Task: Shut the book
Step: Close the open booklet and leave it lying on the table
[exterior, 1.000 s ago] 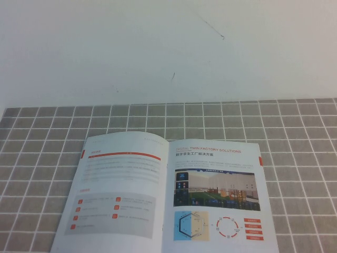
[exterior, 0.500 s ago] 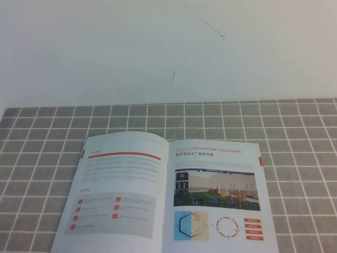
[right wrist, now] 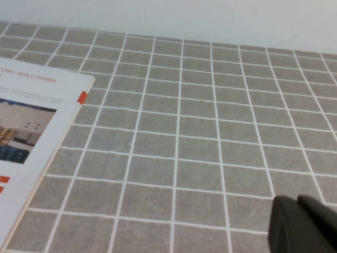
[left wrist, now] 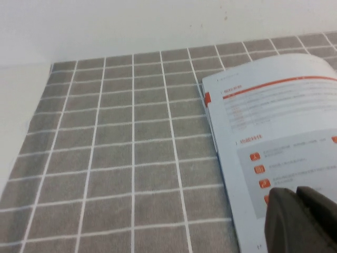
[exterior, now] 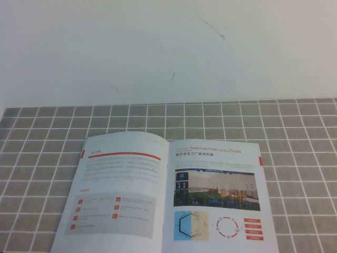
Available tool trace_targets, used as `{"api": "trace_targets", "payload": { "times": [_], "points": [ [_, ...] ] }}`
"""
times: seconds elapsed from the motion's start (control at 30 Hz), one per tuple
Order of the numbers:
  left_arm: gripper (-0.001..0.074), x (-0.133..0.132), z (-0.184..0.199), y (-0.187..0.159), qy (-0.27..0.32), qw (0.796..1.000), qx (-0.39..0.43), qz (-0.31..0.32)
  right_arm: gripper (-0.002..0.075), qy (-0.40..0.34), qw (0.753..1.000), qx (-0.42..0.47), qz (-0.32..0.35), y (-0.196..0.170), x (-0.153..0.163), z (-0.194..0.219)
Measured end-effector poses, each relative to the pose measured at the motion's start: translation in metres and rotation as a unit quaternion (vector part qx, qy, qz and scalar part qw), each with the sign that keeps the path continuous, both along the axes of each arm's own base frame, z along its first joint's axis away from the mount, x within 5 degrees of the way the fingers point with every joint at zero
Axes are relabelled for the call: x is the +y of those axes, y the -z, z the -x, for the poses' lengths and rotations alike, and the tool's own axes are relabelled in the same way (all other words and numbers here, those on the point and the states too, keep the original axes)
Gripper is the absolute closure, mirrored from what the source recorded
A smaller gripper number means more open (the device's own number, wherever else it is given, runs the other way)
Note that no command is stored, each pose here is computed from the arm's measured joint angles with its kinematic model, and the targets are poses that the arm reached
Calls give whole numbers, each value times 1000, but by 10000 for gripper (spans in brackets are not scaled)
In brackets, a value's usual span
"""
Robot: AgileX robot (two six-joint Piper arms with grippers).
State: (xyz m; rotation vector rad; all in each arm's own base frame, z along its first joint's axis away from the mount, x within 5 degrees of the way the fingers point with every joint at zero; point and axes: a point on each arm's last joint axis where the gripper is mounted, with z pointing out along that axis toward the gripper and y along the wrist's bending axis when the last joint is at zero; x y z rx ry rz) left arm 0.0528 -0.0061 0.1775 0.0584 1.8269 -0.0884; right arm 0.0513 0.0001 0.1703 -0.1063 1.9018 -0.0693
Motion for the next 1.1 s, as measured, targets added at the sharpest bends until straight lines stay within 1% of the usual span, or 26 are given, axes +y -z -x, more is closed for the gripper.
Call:
{"api": "trace_targets", "payload": {
  "times": [0.1,0.17,0.3,0.43,0.6,0.67,0.73,1.0,1.1],
  "points": [
    [738,0,-2,-5,-3,999,-32,2,729,0,1000,-15,0,-1,0,-1],
    [738,1,-3,-11,-7,998,-70,5,729,0,999,-38,0,-4,0,-2],
    [738,3,-3,-29,-15,986,-166,12,729,-1,990,-138,-1,-22,0,-5],
    [738,5,0,-48,-25,962,-272,20,729,-2,967,-253,-2,-44,0,-4],
    [738,6,7,-64,-33,932,-359,26,729,-3,929,-371,-3,-65,0,3],
    [738,7,8,-66,-34,928,-371,27,729,-3,918,-396,-3,-70,0,5],
    [738,7,8,-67,-34,926,-375,27,729,-3,914,-406,-3,-71,0,6],
    [738,7,8,-67,-34,926,-375,28,729,-3,913,-409,-3,-72,0,6],
    [738,7,8,-67,-34,925,-376,29,729,2,912,-409,-17,-72,-1,6]
  ]
}}
